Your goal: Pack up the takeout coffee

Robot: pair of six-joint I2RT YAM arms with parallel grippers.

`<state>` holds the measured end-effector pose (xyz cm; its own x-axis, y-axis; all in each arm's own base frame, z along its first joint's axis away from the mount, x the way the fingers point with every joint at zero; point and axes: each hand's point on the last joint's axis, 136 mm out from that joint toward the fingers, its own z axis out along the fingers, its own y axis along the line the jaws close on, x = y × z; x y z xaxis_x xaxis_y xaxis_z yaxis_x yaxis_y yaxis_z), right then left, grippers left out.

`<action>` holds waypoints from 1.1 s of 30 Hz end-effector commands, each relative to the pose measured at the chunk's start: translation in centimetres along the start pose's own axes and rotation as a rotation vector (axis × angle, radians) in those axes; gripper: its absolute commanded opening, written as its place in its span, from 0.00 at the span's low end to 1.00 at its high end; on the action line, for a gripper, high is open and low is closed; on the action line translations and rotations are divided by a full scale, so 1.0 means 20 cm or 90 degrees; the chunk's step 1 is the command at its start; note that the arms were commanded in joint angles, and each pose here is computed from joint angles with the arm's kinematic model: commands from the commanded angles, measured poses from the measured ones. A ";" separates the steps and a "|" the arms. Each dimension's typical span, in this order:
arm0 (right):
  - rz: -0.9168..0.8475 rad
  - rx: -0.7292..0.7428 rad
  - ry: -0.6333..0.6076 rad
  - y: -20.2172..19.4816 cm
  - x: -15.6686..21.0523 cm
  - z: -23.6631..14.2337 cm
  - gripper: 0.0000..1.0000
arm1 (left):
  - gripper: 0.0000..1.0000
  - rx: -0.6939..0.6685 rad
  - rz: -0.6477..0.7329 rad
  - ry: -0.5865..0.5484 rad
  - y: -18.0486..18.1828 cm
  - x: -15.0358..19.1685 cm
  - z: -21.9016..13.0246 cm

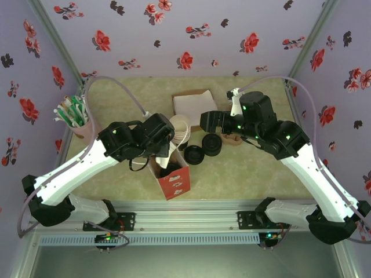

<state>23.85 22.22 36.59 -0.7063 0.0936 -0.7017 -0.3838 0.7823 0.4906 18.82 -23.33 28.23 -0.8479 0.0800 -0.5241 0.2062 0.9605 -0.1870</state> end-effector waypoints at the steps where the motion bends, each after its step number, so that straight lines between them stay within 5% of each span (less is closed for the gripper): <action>1: -0.012 -0.012 -0.016 0.01 -0.02 -0.01 0.99 | 0.01 -0.021 0.017 0.000 0.05 0.01 -0.04; 5: -0.011 -0.012 -0.014 0.01 -0.02 -0.01 0.99 | 0.03 -0.015 0.032 0.001 0.03 0.00 -0.05; 11: -0.013 -0.012 -0.016 0.00 -0.02 -0.02 0.99 | 0.20 0.004 0.050 0.015 -0.03 0.00 -0.02; 18: -0.012 -0.007 -0.007 -0.02 0.00 0.01 0.99 | 0.60 0.046 0.058 -0.016 -0.09 -0.05 -0.11; 25: -0.015 -0.006 0.003 -0.02 0.03 0.03 0.99 | 0.99 0.174 0.064 -0.152 -0.15 -0.20 -0.40; 33: -0.025 0.023 -0.025 -0.08 0.03 -0.03 0.99 | 0.99 0.164 0.009 -0.296 0.13 -0.27 -0.67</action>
<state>23.63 21.77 34.71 -0.7193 0.0695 -0.6912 -0.3781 0.7956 0.4734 16.97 -20.10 40.69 -0.6199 -0.0467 -0.7833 0.4089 0.8328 -0.3732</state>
